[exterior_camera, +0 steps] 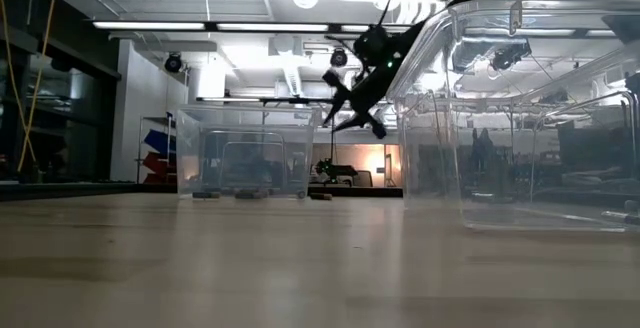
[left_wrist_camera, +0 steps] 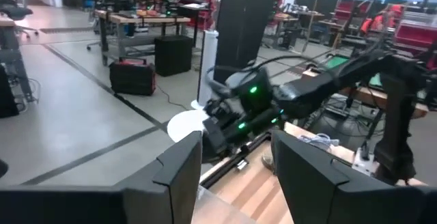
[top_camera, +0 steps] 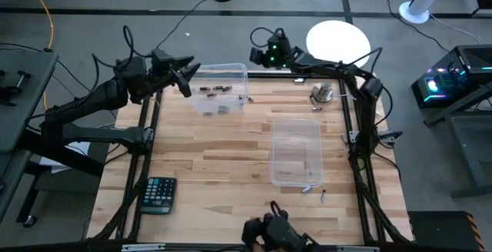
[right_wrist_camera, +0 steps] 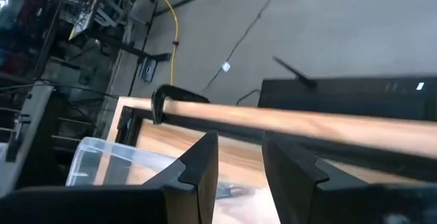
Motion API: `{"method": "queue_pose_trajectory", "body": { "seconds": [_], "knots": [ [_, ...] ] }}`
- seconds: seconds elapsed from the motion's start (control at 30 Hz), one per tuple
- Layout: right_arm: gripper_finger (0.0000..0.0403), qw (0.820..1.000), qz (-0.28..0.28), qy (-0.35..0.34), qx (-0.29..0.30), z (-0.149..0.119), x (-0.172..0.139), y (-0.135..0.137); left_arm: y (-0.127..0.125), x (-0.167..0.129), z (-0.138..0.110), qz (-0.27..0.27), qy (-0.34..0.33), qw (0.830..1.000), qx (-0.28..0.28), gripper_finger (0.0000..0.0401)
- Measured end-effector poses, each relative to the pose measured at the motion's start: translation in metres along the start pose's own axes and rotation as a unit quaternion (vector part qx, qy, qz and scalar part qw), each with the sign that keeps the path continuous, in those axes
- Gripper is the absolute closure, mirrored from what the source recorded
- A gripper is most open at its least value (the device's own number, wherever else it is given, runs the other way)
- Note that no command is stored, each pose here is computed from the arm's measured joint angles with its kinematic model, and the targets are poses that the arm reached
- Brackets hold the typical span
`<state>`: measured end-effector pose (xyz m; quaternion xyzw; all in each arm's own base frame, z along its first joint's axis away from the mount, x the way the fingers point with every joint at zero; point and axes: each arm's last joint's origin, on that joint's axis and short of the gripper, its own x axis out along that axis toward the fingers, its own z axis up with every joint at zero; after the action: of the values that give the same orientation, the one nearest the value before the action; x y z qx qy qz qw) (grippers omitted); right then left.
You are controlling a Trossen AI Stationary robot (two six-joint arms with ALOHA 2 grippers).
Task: Sort batteries
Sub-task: Put the black battery into the left transparent bin
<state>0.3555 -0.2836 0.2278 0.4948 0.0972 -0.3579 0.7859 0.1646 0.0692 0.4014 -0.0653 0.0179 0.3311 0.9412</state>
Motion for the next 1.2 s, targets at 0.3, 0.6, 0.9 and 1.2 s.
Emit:
{"method": "queue_pose_trajectory", "body": {
  "seconds": [0.3, 0.6, 0.9, 1.2],
  "knots": [
    [0.0296, 0.996, 0.054, 0.051, 0.058, -0.026, 0.03, -0.003, -0.001, 0.0, -0.001, -0.016, 0.005, 1.0, -0.003, 0.0233],
    [0.0296, 0.975, 0.131, 0.178, -0.02, -0.069, 0.029, 0.025, -0.001, 0.0, -0.001, -0.026, 0.009, 1.0, 0.006, 0.0233],
    [0.0296, 0.974, 0.0, 0.205, -0.092, -0.067, 0.023, 0.013, -0.001, -0.001, -0.004, -0.024, 0.023, 0.999, -0.002, 0.0233],
    [0.0307, 0.931, -0.092, 0.224, -0.273, -0.066, 0.01, 0.019, -0.001, -0.001, -0.006, -0.022, 0.031, 0.999, -0.008, 0.0233]
  ]
}}
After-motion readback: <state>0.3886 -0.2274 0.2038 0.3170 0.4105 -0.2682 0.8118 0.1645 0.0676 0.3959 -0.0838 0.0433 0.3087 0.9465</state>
